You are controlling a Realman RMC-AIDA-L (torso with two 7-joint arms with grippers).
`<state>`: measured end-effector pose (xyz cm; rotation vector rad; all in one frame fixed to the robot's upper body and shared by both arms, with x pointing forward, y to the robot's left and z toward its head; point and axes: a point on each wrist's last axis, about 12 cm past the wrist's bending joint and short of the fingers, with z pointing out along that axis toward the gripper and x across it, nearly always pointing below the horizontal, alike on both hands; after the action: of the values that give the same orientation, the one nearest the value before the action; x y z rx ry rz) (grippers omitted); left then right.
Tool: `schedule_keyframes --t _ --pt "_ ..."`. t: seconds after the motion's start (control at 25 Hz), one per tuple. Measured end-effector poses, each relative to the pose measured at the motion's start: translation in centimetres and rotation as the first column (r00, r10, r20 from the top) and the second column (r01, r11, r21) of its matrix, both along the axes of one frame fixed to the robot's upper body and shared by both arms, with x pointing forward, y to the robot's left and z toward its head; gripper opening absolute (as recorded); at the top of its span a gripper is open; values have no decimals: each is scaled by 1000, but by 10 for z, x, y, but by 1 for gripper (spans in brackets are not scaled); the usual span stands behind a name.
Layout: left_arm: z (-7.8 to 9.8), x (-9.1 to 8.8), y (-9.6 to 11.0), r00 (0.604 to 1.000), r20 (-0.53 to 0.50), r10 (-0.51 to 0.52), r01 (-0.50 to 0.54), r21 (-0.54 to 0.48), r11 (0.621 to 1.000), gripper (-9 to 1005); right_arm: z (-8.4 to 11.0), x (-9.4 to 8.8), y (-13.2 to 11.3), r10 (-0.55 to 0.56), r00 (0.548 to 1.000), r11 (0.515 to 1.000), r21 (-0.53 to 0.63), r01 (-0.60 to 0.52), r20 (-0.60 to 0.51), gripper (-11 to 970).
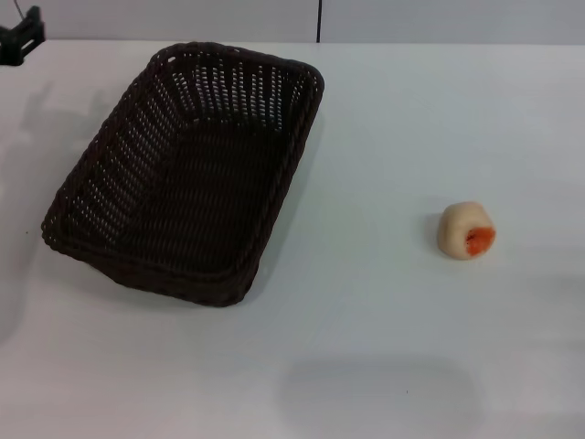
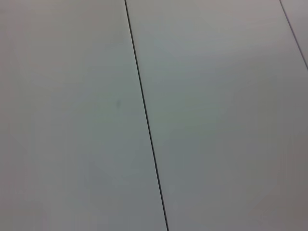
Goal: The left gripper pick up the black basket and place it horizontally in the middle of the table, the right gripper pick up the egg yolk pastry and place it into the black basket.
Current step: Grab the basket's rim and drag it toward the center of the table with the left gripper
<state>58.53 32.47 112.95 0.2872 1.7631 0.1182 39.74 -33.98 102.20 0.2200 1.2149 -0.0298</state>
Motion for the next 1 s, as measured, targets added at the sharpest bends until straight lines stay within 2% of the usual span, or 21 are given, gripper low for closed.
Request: schedule_keyframes --t 0.2,0.28,0.4,0.52,0.6,0.84,0.88,0.92,1.0 --pt "27 9 -24 976 -216 -16 47 138 989 795 -1 1 2 12 1000 1000 1 -12 -6 846" --pt "43 11 -40 943 -332 -16 84 192 978 794 -1 3 3 21 1000 1000 0 -21 -7 846" --pt "57 9 -51 919 -393 -35 129 214 968 794 -1 5 4 29 999 1000 1 -29 -12 846" --pt "61 8 -53 913 -405 -44 144 220 965 793 -2 7 5 35 999 999 3 -35 -26 846" --pt "76 6 -65 896 -436 -78 182 203 962 793 -3 8 4 34 999 999 2 -34 -37 846" --pt "81 6 -72 854 -514 -77 189 169 967 791 -5 7 5 40 998 999 4 -40 -47 846" --pt "80 6 -74 840 -538 -78 194 162 967 791 -5 7 5 41 998 999 3 -40 -48 846" --pt "75 8 -78 805 -588 -81 206 149 967 791 -5 7 5 41 998 999 3 -41 -48 846" --pt "72 9 -80 791 -606 -82 213 148 966 790 -5 7 5 42 998 999 5 -42 -48 846"
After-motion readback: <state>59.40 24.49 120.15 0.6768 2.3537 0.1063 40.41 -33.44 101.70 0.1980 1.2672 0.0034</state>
